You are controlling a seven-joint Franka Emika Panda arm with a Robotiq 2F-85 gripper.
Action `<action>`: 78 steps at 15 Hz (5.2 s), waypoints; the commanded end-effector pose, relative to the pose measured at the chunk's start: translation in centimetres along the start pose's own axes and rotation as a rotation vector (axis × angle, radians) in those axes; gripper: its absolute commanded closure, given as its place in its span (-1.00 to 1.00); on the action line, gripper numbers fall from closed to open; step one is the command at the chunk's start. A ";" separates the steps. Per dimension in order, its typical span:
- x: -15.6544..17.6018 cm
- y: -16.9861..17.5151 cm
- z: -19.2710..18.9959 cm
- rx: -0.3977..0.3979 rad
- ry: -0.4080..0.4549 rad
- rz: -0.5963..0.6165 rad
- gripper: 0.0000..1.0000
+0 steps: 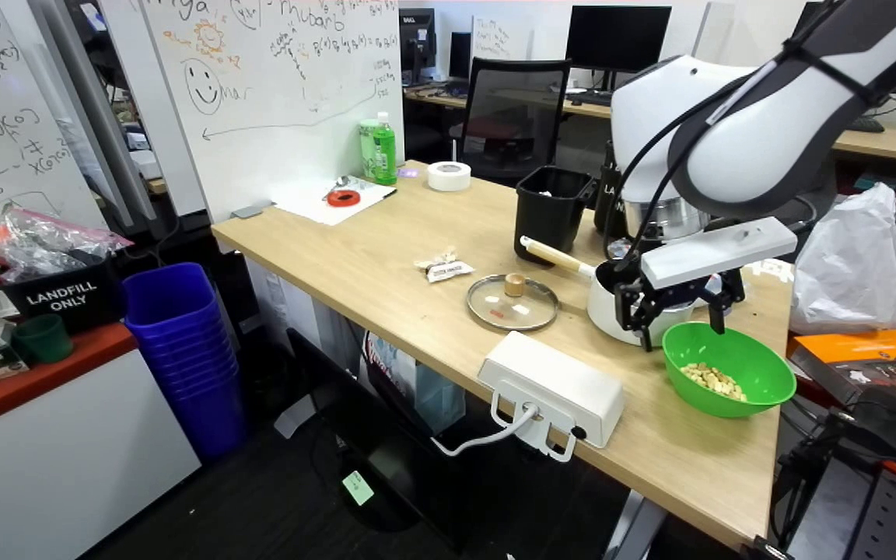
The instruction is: Move the green bowl to the right
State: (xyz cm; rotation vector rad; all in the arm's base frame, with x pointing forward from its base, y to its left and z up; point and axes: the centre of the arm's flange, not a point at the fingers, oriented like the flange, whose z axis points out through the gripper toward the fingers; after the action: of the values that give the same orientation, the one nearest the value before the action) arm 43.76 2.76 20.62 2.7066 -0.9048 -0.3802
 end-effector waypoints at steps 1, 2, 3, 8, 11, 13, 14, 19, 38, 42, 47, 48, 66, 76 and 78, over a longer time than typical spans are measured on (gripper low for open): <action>2.3 -1.2 1.2 -0.029 -0.048 -0.016 -1.00; 2.7 -1.3 1.7 -0.035 -0.055 -0.016 -1.00; 3.1 -1.4 2.1 -0.042 -0.058 -0.013 -1.00; 3.6 -1.0 4.2 -0.096 -0.095 0.030 -0.88; 3.2 -0.6 5.5 -0.129 -0.131 0.042 -0.98; 2.9 -0.6 6.1 -0.142 -0.154 0.035 -0.91; 2.8 -0.7 6.3 -0.144 -0.161 0.030 -0.68; 2.5 -1.2 6.5 -0.128 -0.166 0.033 0.08; 0.0 0.3 2.6 -0.118 -0.146 0.012 0.98; 1.0 2.3 -0.8 -0.009 -0.162 0.080 0.98; 2.7 5.3 -4.3 0.090 -0.203 0.223 0.98; 2.8 6.0 -4.5 0.090 -0.218 0.235 0.98; 5.2 6.6 -5.5 0.226 -0.296 0.605 0.98; 7.5 8.9 -5.7 0.277 -0.237 0.741 0.90; 7.5 8.9 -5.7 0.277 -0.238 0.741 0.90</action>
State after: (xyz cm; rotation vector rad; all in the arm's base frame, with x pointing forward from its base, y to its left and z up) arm 46.53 -7.76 27.65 2.3285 -2.0463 -0.4333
